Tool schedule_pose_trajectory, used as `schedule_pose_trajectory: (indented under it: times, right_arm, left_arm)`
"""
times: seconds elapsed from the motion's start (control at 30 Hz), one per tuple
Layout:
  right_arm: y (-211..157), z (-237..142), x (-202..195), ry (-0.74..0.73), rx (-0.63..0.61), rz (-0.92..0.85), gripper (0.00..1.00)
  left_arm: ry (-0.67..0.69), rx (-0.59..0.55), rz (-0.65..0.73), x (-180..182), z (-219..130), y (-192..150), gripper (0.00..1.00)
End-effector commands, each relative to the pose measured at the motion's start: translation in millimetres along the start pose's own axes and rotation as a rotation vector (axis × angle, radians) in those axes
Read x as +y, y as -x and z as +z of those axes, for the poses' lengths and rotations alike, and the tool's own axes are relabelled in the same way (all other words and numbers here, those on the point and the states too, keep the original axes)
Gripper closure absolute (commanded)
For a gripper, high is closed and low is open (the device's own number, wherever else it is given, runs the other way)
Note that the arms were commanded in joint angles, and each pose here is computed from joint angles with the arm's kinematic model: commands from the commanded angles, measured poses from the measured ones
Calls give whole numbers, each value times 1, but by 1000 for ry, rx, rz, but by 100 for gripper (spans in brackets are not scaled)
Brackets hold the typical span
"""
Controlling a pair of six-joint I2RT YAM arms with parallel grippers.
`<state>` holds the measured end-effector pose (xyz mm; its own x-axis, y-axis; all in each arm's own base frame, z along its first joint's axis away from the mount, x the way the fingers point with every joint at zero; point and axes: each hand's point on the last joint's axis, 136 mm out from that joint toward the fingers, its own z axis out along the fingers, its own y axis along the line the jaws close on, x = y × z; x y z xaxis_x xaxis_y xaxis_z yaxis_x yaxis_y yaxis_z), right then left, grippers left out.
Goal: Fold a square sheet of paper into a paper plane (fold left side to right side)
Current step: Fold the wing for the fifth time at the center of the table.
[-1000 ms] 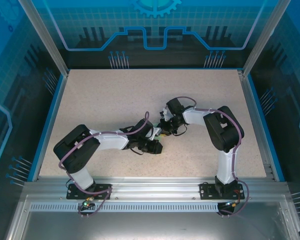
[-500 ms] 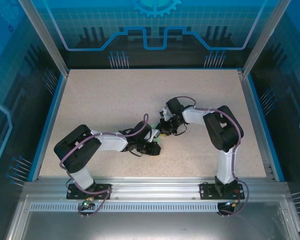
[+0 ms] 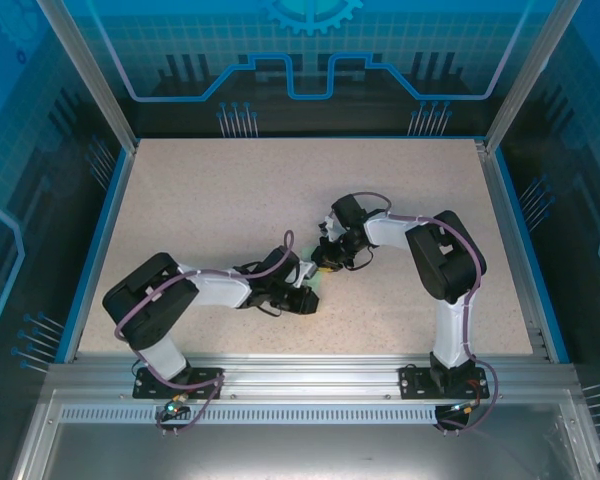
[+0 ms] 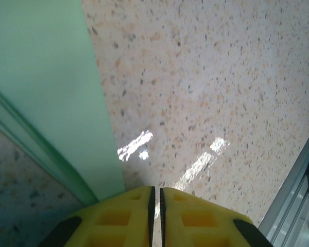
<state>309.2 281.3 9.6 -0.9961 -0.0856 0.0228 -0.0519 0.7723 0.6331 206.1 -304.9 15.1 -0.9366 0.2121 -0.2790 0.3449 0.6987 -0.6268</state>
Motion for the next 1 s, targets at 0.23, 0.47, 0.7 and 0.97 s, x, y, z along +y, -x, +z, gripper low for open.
schedule_pose_trajectory:
  times: [0.23,0.47,0.7,0.97]
  right_arm:
    - [-6,16,-45,-146,26,74,86]
    - [-6,15,-45,-146,24,72,86]
    - [-6,14,-44,-146,24,73,86]
    - [-6,14,-44,-141,27,72,86]
  left_arm:
    - [48,179,-52,11,-7,-66,85]
    - [-35,-7,15,-27,-47,-8,82]
    - [-56,-16,38,-30,-41,24,80]
    - [-50,31,11,-15,-8,26,76]
